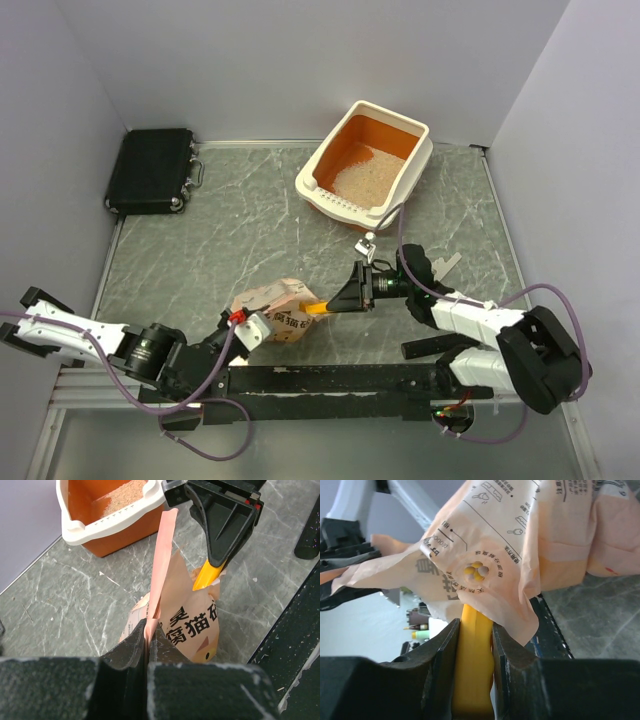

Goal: Fill the litter box with clean litter

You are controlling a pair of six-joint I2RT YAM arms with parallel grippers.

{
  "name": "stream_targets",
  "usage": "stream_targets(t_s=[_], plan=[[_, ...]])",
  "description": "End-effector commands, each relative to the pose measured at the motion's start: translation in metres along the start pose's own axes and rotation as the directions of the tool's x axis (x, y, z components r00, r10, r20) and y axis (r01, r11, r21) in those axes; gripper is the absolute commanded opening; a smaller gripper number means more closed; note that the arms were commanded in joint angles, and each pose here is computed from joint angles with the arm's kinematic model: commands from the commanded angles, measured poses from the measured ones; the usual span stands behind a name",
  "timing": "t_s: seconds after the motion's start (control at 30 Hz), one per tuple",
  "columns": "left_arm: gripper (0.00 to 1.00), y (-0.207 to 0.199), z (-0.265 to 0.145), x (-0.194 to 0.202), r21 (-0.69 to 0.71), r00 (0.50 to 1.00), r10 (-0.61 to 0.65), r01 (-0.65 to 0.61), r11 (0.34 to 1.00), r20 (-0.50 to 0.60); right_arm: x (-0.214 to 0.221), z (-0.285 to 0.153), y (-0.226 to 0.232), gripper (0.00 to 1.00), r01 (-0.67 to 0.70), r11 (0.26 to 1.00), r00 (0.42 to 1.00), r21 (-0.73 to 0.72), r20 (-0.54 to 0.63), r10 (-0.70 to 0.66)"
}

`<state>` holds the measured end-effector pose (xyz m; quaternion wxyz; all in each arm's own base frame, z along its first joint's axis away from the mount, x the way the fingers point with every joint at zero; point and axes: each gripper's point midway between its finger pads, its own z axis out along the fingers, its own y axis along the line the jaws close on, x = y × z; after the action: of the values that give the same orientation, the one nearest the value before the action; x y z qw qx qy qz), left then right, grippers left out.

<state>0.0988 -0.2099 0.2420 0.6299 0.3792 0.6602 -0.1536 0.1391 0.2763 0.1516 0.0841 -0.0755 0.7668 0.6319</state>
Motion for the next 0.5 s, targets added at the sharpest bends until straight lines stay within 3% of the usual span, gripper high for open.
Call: stream_targets(t_s=[0.0,0.07,0.13,0.2,0.27,0.4,0.47], plan=[[0.01,0.005,-0.003,-0.011,-0.005,0.999,-0.037,0.037,0.999,0.027,0.001,-0.007,0.024,0.0,0.012,0.99,1.0,-0.143,0.003,-0.012],[0.01,0.002,-0.002,-0.01,-0.002,0.999,-0.033,0.034,0.999,0.021,-0.006,0.0,0.023,0.0,0.023,0.991,0.999,-0.131,0.039,-0.018],[0.01,0.001,-0.001,-0.009,-0.004,1.0,-0.02,0.02,1.0,0.021,0.0,0.005,0.036,0.0,0.06,0.982,0.998,-0.178,-0.021,-0.064],[0.01,0.0,0.0,-0.008,-0.007,1.0,-0.02,0.02,1.0,0.014,-0.005,-0.002,0.042,0.0,0.048,0.981,0.999,-0.189,0.022,-0.045],[0.01,0.0,0.0,-0.007,-0.007,1.0,-0.016,0.016,1.0,0.011,-0.008,0.003,0.035,0.0,0.067,0.991,0.998,-0.116,0.016,-0.066],[0.01,0.001,-0.001,-0.008,-0.004,1.0,-0.021,0.021,1.0,0.015,-0.004,-0.005,0.05,0.0,0.113,0.988,0.994,-0.106,0.02,-0.111],[0.01,0.003,-0.001,-0.009,-0.01,0.999,-0.031,0.031,0.999,0.02,-0.007,-0.007,0.046,0.0,0.148,0.989,0.989,-0.014,0.014,-0.148]])
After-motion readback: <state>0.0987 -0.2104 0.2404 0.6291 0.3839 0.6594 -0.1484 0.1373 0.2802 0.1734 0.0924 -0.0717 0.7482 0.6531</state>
